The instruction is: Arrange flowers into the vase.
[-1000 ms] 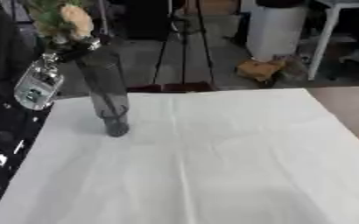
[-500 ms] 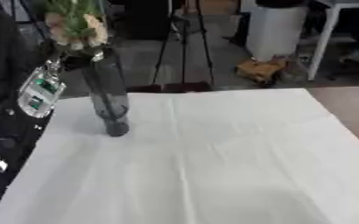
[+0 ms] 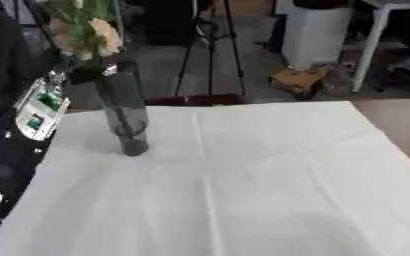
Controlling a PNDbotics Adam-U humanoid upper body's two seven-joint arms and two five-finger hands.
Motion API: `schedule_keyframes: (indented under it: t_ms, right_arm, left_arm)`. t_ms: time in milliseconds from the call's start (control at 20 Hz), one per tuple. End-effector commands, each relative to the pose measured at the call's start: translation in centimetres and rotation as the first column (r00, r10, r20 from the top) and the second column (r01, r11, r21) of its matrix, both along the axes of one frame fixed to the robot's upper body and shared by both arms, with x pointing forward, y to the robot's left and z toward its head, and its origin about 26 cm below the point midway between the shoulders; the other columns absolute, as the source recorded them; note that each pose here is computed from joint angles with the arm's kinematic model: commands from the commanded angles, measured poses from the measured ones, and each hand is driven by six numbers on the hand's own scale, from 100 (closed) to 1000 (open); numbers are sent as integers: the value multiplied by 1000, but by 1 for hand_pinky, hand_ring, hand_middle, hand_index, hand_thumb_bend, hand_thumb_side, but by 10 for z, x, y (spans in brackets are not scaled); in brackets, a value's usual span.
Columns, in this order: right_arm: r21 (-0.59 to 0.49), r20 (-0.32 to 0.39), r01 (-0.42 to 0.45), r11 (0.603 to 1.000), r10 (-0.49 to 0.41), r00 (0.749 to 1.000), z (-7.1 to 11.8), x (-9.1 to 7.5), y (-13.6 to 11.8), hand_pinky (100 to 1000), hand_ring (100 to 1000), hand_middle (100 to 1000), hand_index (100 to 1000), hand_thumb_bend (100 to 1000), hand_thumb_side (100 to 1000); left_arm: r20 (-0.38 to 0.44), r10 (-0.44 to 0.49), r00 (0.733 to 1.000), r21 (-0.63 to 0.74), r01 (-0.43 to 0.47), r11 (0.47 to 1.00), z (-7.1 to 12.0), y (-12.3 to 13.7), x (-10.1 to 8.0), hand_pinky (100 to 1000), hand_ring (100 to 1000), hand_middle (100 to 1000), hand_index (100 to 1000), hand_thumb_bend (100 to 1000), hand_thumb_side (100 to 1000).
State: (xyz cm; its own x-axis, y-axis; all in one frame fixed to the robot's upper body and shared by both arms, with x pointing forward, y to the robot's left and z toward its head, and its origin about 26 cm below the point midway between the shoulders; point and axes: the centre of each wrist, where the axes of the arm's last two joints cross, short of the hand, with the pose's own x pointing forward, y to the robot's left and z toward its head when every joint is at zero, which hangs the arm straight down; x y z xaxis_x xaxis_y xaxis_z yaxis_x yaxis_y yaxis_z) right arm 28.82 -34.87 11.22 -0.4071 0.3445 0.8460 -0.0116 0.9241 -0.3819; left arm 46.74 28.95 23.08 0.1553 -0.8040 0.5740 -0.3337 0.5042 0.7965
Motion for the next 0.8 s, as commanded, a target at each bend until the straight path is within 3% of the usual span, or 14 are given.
schedule_keyframes:
  t_ms: [50,300,800]
  right_arm:
    - [-16,19,11,1000,-11,1000,7,1,-3,888,883,840,1000,157,708]
    - [-13,20,14,1000,-14,1000,7,1,-4,888,884,840,1000,157,707]
    - [-8,22,15,1000,-15,1000,7,1,-3,888,885,840,1000,158,708]
  left_arm:
    - [63,-19,998,17,18,1000,22,6,-9,697,788,691,730,1000,627]
    - [88,-64,994,-26,67,997,17,9,-24,691,787,686,728,1000,628]
    - [125,-77,989,-63,85,994,11,11,-34,661,775,666,702,1000,632]
